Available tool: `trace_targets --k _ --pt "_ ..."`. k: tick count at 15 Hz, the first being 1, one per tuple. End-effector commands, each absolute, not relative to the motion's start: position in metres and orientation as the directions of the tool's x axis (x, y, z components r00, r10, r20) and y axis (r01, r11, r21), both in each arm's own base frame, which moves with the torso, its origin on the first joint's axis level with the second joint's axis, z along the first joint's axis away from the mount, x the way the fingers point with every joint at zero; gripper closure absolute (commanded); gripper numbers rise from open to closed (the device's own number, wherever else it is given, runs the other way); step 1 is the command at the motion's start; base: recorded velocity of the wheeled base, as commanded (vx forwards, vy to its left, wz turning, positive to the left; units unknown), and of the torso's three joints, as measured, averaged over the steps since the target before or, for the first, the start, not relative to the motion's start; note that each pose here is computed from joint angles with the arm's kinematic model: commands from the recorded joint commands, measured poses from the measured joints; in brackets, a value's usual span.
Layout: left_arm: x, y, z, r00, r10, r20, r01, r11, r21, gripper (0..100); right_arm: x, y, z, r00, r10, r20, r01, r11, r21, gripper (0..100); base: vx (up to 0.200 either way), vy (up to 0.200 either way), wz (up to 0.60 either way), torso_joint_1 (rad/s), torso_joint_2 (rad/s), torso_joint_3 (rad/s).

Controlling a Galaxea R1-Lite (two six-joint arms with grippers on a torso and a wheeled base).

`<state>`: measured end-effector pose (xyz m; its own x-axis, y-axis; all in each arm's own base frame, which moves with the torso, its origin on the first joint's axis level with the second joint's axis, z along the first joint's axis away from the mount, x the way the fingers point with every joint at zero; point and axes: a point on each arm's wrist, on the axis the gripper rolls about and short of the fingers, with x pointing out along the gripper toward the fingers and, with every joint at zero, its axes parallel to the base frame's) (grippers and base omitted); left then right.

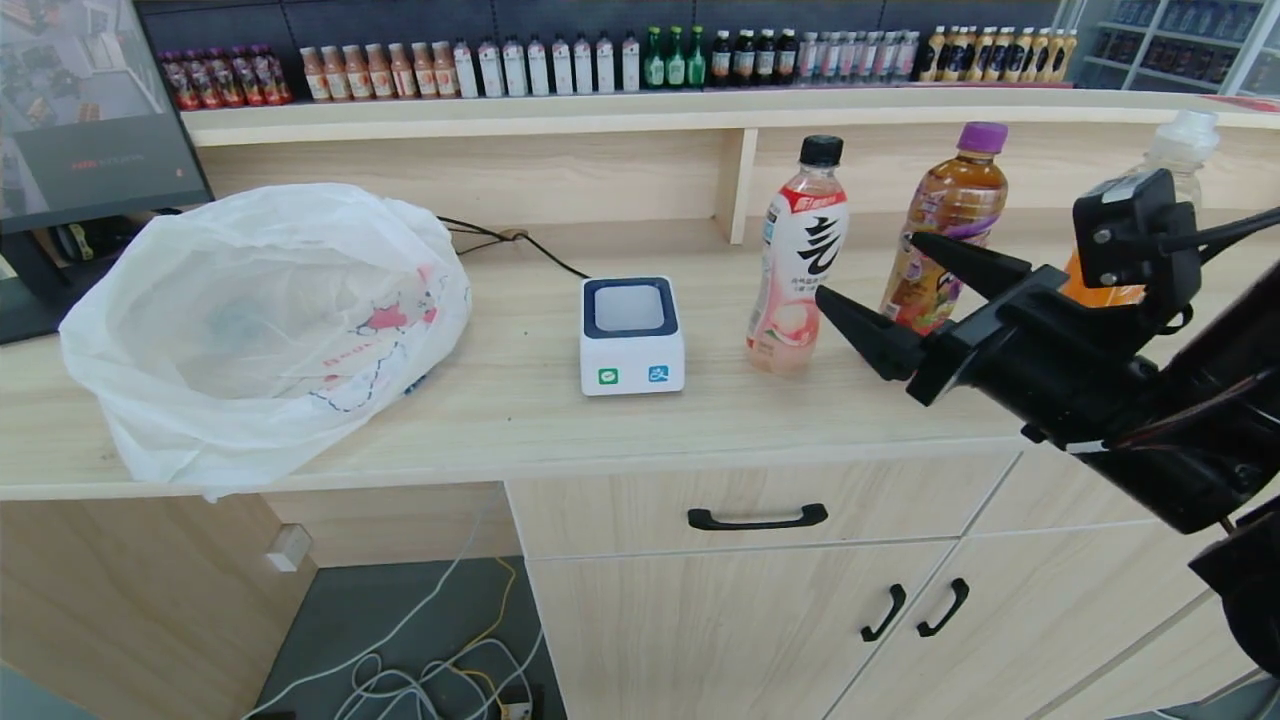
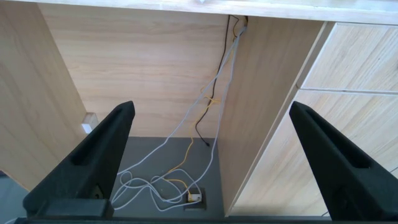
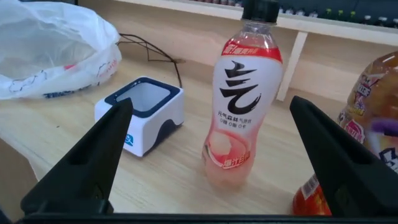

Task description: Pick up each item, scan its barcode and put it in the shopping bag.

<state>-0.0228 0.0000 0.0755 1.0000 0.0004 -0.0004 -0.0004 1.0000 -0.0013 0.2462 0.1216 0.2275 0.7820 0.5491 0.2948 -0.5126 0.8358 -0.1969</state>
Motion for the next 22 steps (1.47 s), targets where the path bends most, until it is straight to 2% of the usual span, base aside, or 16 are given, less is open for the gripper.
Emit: trace_targets --k 1,6,22 --pt "-0.023 0.0 0.075 1.0 0.0 0.0 0.0 1.0 -0.002 0 0.245 0.134 0.221 0.797 0.532 0.288 -0.511 0.847 -0.149 0 0.0 0.0 0.0 0.0 0.0 0.0" --pt "-0.023 0.0 0.075 1.0 0.002 0.0 -0.002 1.0 -0.002 0 0.25 0.142 0.21 0.861 0.421 0.285 -0.404 0.907 -0.118 0 0.0 0.0 0.0 0.0 0.0 0.0" --pt "-0.023 0.0 0.075 1.0 0.002 0.0 -0.002 1.0 -0.002 0 0.306 0.16 0.199 0.88 0.366 0.304 -0.363 0.929 -0.068 0 0.0 0.0 0.0 0.0 0.0 0.0"
